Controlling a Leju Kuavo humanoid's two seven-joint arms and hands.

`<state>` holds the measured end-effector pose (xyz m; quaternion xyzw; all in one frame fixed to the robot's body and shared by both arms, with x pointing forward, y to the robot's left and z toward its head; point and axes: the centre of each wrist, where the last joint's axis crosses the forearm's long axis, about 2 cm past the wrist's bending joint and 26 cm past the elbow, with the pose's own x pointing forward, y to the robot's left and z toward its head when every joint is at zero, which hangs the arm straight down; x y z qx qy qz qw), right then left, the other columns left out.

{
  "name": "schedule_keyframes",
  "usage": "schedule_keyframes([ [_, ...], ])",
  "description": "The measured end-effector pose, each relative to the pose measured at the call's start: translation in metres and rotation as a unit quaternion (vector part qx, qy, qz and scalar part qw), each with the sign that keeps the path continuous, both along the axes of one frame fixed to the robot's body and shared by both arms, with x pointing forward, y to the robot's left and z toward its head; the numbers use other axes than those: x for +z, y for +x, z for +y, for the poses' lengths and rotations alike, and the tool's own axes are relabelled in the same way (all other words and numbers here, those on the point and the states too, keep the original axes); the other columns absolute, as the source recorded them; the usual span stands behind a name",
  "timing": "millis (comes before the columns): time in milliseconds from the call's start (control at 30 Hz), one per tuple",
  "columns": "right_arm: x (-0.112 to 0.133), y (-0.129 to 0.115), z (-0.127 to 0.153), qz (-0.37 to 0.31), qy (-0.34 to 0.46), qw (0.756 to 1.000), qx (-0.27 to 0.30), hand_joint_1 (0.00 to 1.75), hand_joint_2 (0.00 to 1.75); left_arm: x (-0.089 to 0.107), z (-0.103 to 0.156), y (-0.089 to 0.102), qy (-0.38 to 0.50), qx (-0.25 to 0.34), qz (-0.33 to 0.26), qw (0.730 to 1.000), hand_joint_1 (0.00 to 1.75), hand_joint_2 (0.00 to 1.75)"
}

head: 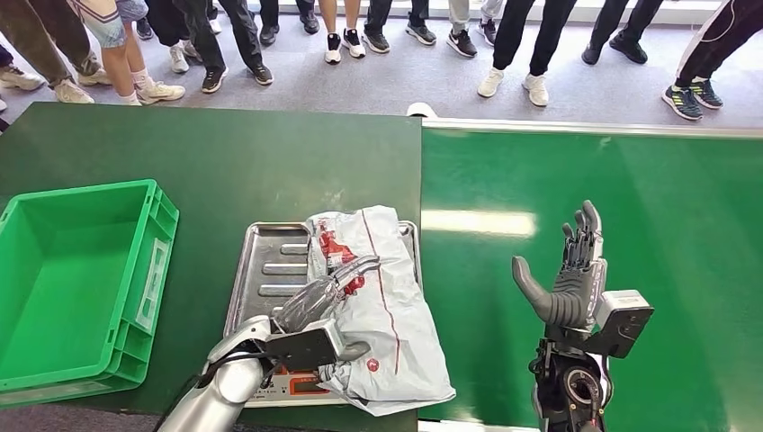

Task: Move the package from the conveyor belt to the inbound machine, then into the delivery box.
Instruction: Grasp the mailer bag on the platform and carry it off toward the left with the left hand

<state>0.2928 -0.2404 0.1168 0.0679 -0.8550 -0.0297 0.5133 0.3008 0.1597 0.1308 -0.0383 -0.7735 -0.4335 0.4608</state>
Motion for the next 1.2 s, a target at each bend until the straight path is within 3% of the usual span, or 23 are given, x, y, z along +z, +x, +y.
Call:
schedule_keyframes([
  [467, 0.002, -0.006, 0.0, 0.008, 0.003, 1.0, -0.005, 0.0, 1.75, -0.008, -0.018, 0.013, 0.155, 0.074, 0.01, 0.985, 0.0, 1.75],
  [500, 0.001, -0.006, 0.0, 0.009, 0.003, 1.0, -0.006, 0.0, 1.75, -0.008, -0.019, 0.013, 0.158, 0.075, 0.011, 0.985, 0.19, 1.75],
  [600, 0.001, -0.006, 0.0, 0.009, 0.005, 1.0, -0.007, 0.0, 1.75, -0.009, -0.021, 0.013, 0.162, 0.069, 0.016, 0.984, 1.43, 1.75],
  [633, 0.001, -0.006, 0.0, 0.009, 0.005, 1.0, -0.008, 0.0, 1.75, -0.01, -0.022, 0.012, 0.162, 0.065, 0.018, 0.985, 1.66, 1.75],
  [767, 0.001, -0.007, 0.0, 0.01, 0.006, 1.0, -0.008, 0.0, 1.75, -0.011, -0.023, 0.011, 0.158, 0.051, 0.018, 0.986, 1.75, 1.75],
  [1200, 0.0, -0.007, 0.0, 0.012, 0.01, 1.0, -0.007, 0.0, 1.75, -0.008, -0.023, 0.009, 0.114, 0.011, 0.001, 0.993, 1.75, 1.75],
])
